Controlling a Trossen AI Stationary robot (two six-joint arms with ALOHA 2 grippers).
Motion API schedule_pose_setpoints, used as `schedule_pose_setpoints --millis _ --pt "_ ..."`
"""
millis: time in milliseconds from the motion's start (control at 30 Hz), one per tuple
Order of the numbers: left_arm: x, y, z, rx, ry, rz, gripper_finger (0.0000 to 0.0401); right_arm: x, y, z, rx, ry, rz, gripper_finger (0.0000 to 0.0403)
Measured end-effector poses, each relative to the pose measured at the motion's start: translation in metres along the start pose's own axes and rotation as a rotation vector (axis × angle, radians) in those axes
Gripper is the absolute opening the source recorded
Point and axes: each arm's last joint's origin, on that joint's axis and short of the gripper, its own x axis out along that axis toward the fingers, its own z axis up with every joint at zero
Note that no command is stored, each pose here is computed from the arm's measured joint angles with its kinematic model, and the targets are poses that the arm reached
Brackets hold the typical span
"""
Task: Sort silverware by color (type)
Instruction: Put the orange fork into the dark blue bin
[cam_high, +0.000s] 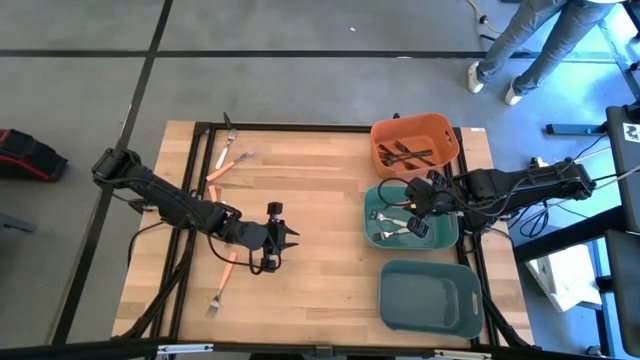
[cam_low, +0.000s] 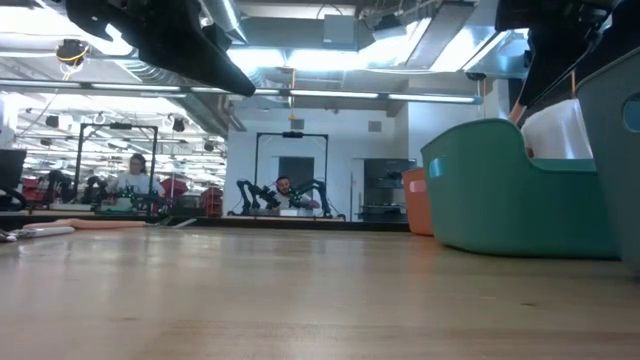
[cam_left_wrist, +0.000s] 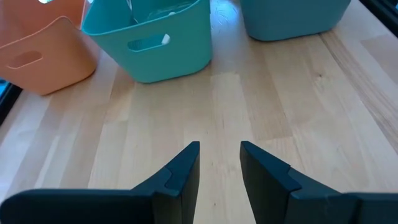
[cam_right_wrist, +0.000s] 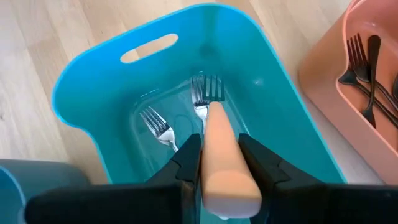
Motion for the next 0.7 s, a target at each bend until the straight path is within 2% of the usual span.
schedule_pose_setpoints --millis 367,533,700 --pt "0.0 0.0 0.0 0.007 0.0 0.001 0.011 0.0 0.0 0.0 -0.004 0.002 0.006 0.0067" --pt "0.0 0.0 0.0 0.007 -0.001 0.001 0.011 -0.006 -0.001 -0.003 0.001 0.016 0.082 0.0067" --pt "0.0 0.0 0.0 0.007 -0.001 0.001 0.011 -0.026 -0.007 -0.002 0.023 -0.063 0.129 0.0067"
